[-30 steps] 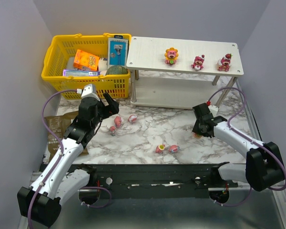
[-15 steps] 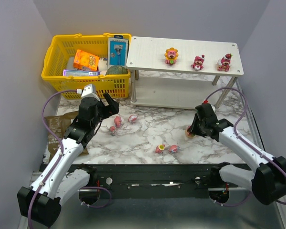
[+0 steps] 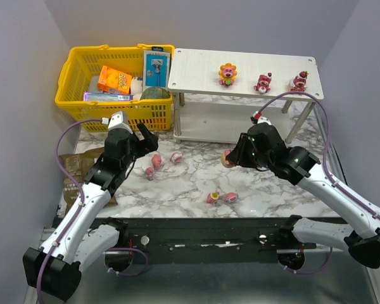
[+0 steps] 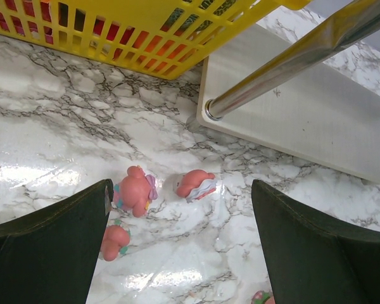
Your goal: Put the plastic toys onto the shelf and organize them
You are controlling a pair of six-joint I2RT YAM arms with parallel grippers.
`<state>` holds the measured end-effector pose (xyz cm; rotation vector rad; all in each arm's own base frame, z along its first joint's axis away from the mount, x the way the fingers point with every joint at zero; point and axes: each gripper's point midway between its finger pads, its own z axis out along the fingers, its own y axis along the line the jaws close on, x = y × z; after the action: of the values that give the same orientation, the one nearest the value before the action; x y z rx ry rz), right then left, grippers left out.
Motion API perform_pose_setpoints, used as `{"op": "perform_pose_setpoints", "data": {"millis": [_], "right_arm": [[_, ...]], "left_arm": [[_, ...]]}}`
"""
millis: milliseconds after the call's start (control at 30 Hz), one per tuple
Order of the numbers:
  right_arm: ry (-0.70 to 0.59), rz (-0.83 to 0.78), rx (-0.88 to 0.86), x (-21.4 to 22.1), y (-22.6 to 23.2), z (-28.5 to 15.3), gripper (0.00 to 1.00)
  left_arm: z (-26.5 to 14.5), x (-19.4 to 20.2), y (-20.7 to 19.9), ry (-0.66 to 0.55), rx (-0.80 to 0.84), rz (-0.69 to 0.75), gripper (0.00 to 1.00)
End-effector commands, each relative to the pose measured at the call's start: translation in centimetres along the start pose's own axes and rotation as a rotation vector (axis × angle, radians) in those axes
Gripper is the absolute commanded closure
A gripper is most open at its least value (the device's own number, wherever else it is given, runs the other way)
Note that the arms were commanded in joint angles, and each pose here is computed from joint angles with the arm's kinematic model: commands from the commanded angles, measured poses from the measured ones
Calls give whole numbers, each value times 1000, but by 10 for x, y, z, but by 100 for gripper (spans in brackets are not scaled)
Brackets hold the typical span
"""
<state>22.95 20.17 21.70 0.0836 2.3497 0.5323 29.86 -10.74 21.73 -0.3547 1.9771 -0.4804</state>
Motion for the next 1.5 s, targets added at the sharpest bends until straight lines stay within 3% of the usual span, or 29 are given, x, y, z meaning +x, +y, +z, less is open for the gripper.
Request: {"op": "perform_pose_setpoints", "data": {"millis": [0, 233, 467, 700, 1067, 1467], "right_arm": [[-81, -12, -28, -33, 30, -26, 99], [-207, -103, -127, -95, 94, -48, 99], [-358, -186, -93, -167, 136, -47, 99], [-440, -236, -66, -209, 168, -33, 99], [-486, -345, -15, -229, 177, -16, 99], [-365, -405, -34, -214, 167, 2, 99]], "left_arm": [[-5, -16, -5, -35, -2, 7, 1], [-8, -24, -5, -47, -20, 24, 1], [-13, -33, -5, -65, -34, 46, 1], [-15, -41, -6, -88, -41, 52, 1], [-15, -41, -5, -89, -48, 51, 1], [-11, -32, -1, -61, -55, 47, 1]]}}
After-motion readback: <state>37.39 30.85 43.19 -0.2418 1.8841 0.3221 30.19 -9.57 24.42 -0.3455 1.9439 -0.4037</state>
